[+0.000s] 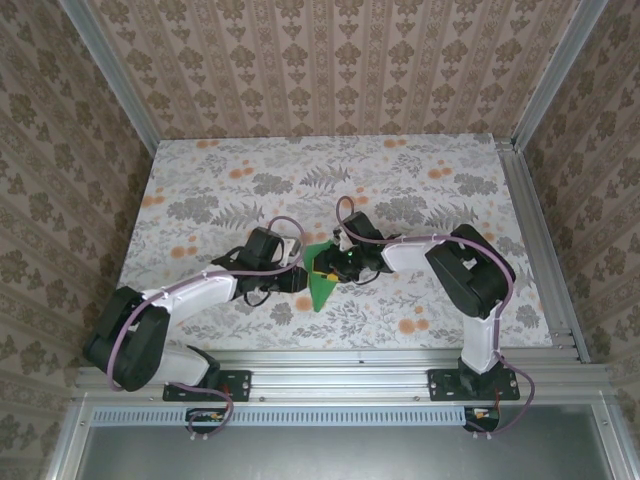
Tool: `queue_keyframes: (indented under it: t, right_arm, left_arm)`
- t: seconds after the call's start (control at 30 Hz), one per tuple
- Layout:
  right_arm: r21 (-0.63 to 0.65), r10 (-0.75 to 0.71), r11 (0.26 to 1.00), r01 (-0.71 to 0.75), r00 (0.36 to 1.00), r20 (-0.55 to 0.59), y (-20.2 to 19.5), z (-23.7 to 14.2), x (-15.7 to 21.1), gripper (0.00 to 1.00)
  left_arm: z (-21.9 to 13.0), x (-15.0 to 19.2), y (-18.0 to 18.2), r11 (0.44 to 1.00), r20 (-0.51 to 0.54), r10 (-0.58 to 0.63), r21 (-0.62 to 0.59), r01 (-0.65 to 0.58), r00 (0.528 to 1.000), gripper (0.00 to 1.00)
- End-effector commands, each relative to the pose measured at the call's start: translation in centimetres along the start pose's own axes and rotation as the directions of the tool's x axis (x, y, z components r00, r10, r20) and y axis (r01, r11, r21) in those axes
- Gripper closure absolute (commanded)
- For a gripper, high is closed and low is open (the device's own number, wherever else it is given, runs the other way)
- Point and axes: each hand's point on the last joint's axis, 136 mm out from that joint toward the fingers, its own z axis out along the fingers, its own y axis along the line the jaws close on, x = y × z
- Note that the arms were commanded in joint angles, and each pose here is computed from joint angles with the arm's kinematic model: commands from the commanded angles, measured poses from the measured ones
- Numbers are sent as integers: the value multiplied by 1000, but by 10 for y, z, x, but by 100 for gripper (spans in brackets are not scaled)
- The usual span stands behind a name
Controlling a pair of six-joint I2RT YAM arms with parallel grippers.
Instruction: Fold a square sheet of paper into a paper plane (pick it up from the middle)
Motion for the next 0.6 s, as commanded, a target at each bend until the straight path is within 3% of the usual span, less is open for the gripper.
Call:
queue_keyframes:
  t: [0.0,0.23,0.57]
  right_arm:
    - [56,-35,998,33,998,45,2,-21,0,56]
    - [17,33,999,-34,996,84,-5,-34,-2,58]
    - [-33,59,998,-57,997,55,-4,-19,-5,57]
  left_arm:
    - [3,1,-5,999,-24,14,32,-13,1000,71]
    - [13,-17,-13,998,1,8,70,-8,1000,69]
    - [35,-15,-6,998,-45,1,65,2,999,72]
